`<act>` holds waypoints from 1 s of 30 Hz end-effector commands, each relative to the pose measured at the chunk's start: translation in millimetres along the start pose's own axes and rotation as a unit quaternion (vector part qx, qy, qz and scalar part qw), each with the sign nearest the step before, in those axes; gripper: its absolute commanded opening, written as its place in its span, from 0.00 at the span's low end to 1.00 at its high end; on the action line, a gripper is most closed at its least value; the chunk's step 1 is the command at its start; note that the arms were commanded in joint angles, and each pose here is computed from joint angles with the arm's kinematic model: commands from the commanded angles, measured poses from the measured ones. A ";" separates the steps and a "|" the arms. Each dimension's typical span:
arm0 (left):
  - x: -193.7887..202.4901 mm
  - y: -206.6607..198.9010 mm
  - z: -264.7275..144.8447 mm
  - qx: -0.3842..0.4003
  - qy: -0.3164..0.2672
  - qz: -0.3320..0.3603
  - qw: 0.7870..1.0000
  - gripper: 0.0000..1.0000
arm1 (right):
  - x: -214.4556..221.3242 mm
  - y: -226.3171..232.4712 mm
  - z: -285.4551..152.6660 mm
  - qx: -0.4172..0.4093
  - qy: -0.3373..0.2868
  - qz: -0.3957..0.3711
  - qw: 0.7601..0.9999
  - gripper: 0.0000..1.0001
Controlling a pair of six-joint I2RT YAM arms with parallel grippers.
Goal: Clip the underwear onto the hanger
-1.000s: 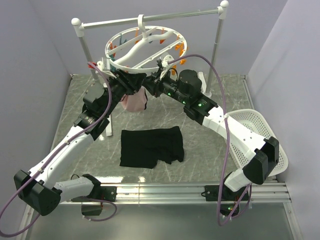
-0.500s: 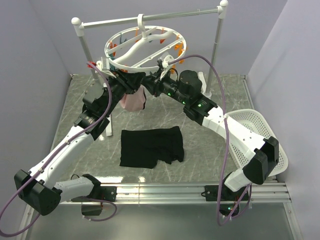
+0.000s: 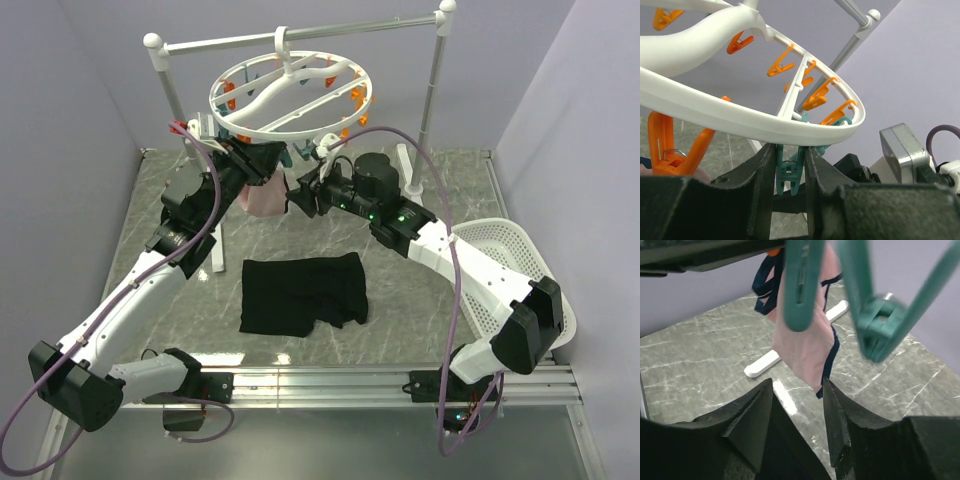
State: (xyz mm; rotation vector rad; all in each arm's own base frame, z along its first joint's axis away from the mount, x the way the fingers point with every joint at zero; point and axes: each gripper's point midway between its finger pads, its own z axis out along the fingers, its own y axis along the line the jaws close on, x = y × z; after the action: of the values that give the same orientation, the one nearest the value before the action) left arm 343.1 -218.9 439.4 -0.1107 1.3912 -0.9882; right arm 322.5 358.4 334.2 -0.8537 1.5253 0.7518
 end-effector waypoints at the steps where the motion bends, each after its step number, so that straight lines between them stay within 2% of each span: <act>1: -16.4 -11.9 -4.7 0.018 -0.015 0.007 1.000 0.00 | -50.7 -1.5 -16.9 -0.002 -0.064 -0.024 0.998 0.51; 10: -4.5 -10.9 -5.3 0.026 0.007 0.011 1.000 0.00 | -92.1 0.9 -3.8 -0.020 -0.106 -0.017 0.994 0.50; 15: -5.2 -12.5 -5.4 0.030 0.008 0.011 0.999 0.00 | -89.1 -3.7 6.6 -0.015 -0.100 -0.012 0.995 0.50; 19: -7.0 -14.3 -6.9 0.032 0.005 0.007 0.999 0.00 | -84.1 -9.2 13.1 -0.007 -0.092 -0.013 0.996 0.36; 20: -7.3 -14.1 -6.8 0.030 0.004 0.004 1.000 0.01 | -80.6 -9.2 14.8 -0.008 -0.088 -0.012 0.996 0.25; 24: -13.6 -11.7 -9.1 0.019 -0.010 -0.002 1.000 0.14 | -82.3 -6.0 14.0 -0.014 -0.090 -0.013 0.996 0.02; 25: -14.2 -10.2 -9.3 0.016 -0.012 -0.003 1.000 0.23 | -81.7 -6.2 14.7 -0.014 -0.090 -0.013 0.996 0.00; 27: -15.7 -7.3 -9.2 0.008 -0.017 -0.007 1.000 0.30 | -82.2 -5.4 13.4 -0.015 -0.091 -0.015 0.996 0.00; 28: -17.6 -7.4 -8.9 0.008 -0.021 -0.008 1.000 0.39 | -83.7 -5.4 13.0 -0.015 -0.094 -0.016 0.995 0.00; 30: -16.8 -7.5 -7.8 0.008 -0.021 -0.012 1.000 0.48 | -84.5 -5.3 10.8 -0.015 -0.095 -0.017 0.995 0.00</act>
State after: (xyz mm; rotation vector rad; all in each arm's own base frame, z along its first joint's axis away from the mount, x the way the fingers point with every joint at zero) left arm 342.2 -218.4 430.0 -0.1017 1.4348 -0.9877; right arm 342.4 375.3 391.4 -0.8007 1.4048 0.8070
